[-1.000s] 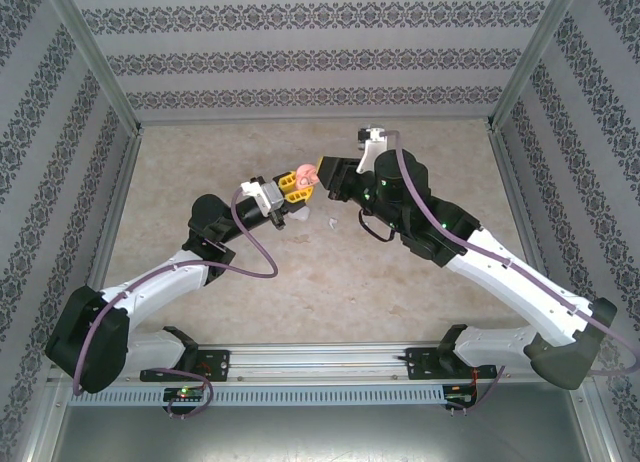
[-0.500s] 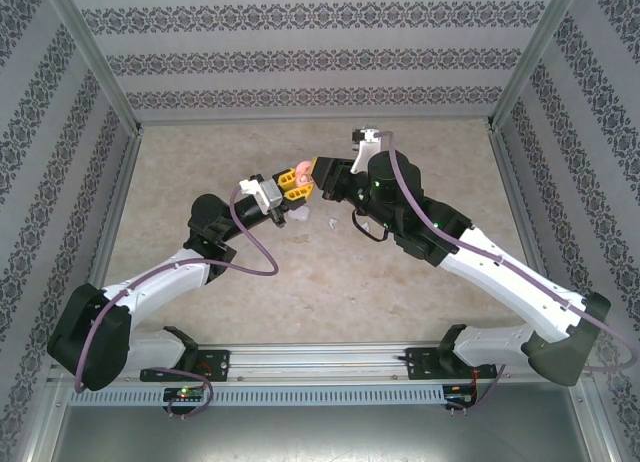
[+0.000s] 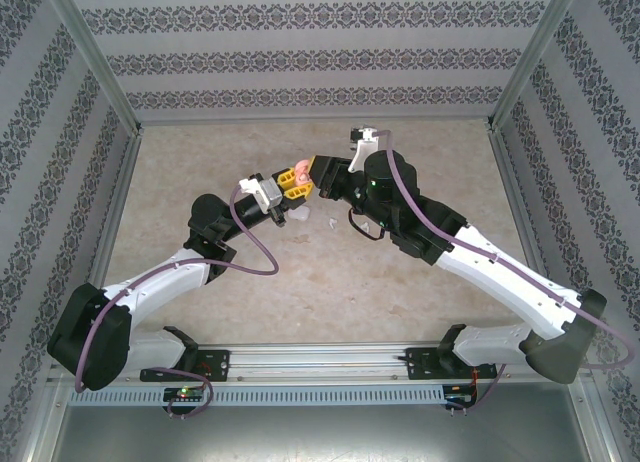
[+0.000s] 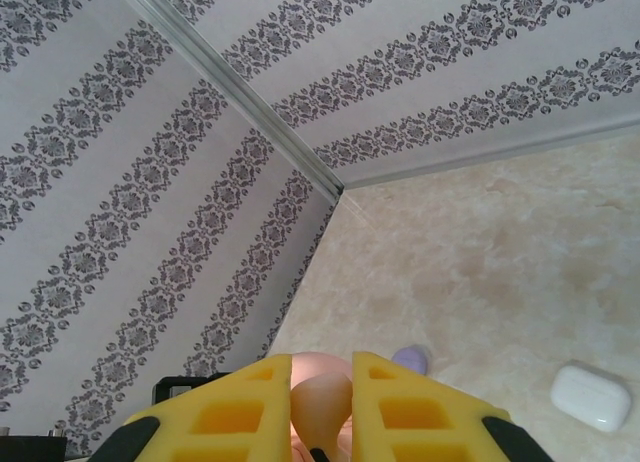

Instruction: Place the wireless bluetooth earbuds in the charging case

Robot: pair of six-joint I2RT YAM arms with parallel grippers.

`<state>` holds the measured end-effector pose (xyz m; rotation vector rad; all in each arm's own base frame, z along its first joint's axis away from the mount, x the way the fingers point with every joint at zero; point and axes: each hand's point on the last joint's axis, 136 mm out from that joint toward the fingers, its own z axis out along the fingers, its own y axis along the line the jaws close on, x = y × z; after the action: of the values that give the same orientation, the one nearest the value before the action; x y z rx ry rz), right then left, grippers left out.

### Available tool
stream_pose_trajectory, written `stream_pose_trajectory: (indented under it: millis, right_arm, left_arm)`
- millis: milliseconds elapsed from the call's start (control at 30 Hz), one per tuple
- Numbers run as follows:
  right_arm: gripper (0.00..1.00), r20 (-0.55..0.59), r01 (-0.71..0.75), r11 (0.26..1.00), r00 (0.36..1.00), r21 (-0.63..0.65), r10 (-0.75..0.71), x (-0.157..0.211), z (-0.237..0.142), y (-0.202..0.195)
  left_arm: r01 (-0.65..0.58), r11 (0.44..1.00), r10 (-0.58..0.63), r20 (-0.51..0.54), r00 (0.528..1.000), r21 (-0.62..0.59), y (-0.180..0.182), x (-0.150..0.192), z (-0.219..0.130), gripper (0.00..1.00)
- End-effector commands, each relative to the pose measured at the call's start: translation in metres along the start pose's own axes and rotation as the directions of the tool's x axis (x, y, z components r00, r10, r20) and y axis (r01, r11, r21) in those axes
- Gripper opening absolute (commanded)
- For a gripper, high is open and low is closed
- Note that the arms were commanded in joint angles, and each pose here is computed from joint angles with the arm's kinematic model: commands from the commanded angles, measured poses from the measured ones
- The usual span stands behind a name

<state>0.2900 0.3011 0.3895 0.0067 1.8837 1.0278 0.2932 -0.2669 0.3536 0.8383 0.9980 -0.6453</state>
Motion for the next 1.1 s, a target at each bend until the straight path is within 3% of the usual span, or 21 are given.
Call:
stream_pose_trajectory:
  millis: [0, 467, 1067]
  right_arm:
    - [0.17, -0.043, -0.013, 1.0, 0.999, -0.018, 0.012, 0.017, 0.007, 0.0]
    - [0.16, -0.012, 0.016, 1.0, 1.0, 0.009, -0.016, 0.035, 0.012, -0.016]
    - [0.14, -0.058, 0.111, 0.994, 0.992, 0.002, -0.111, 0.054, 0.008, -0.009]
  left_arm:
    - [-0.027, 1.0, 0.027, 0.093, 0.995, 0.009, 0.0, -0.029, 0.005, 0.0]
    - [0.027, 1.0, -0.025, 0.113, 0.993, -0.015, 0.007, -0.035, 0.008, 0.0]
    - [0.028, 0.999, -0.025, 0.093, 0.995, -0.032, 0.012, -0.03, 0.013, 0.0]
